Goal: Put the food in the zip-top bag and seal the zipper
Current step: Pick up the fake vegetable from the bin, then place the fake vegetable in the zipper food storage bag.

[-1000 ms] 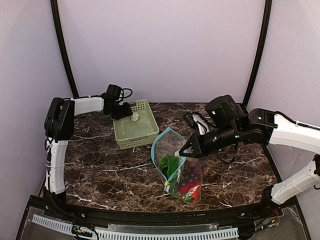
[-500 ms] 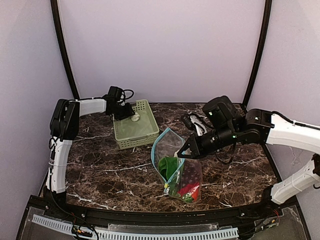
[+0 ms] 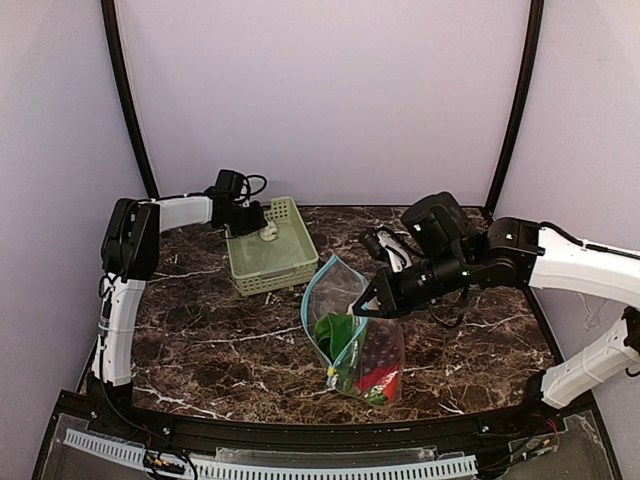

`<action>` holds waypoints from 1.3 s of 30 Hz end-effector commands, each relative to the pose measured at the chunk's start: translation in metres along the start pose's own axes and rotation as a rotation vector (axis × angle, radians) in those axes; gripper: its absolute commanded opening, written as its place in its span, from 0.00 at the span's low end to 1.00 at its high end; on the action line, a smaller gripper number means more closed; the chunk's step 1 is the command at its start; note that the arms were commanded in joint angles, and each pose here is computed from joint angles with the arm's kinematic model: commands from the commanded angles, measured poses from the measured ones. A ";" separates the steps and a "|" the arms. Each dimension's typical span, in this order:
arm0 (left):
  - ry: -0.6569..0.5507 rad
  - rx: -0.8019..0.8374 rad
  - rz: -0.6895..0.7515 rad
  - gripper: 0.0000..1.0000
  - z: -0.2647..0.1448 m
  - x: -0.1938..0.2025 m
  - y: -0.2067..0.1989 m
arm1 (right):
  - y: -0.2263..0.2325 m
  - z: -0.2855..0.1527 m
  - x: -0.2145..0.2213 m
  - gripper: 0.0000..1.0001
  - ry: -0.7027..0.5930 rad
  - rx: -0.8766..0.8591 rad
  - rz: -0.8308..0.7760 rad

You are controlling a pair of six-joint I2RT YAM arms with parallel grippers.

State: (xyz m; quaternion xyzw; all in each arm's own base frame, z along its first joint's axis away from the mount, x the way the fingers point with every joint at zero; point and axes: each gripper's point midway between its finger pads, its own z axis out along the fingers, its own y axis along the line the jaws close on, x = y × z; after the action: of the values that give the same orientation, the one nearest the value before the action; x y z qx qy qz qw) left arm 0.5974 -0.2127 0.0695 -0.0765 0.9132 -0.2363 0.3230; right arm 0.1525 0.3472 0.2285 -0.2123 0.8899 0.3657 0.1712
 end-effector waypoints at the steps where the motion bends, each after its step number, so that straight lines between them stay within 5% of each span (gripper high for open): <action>1: -0.031 0.013 -0.008 0.11 -0.007 -0.018 -0.001 | 0.007 0.000 -0.013 0.00 -0.034 -0.019 -0.018; 6: -0.033 0.081 -0.005 0.01 -0.014 -0.024 -0.018 | 0.007 0.002 -0.014 0.00 -0.031 -0.019 -0.021; 24: -0.143 0.301 0.112 0.01 -0.119 -0.039 -0.080 | 0.008 -0.003 -0.020 0.00 -0.056 -0.015 -0.027; 33: -0.204 0.371 0.174 0.01 -0.196 -0.005 -0.099 | 0.003 -0.010 -0.021 0.00 -0.086 0.003 -0.010; 39: -0.185 0.479 0.223 0.01 -0.260 0.051 -0.135 | 0.000 -0.019 -0.020 0.00 -0.124 -0.001 0.002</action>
State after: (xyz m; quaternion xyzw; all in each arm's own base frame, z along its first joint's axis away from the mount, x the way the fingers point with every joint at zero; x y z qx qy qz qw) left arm 0.4397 -0.2261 0.2521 0.0391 0.8263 -0.3675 0.4250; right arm 0.1586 0.3436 0.2346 -0.2040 0.8892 0.3631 0.1893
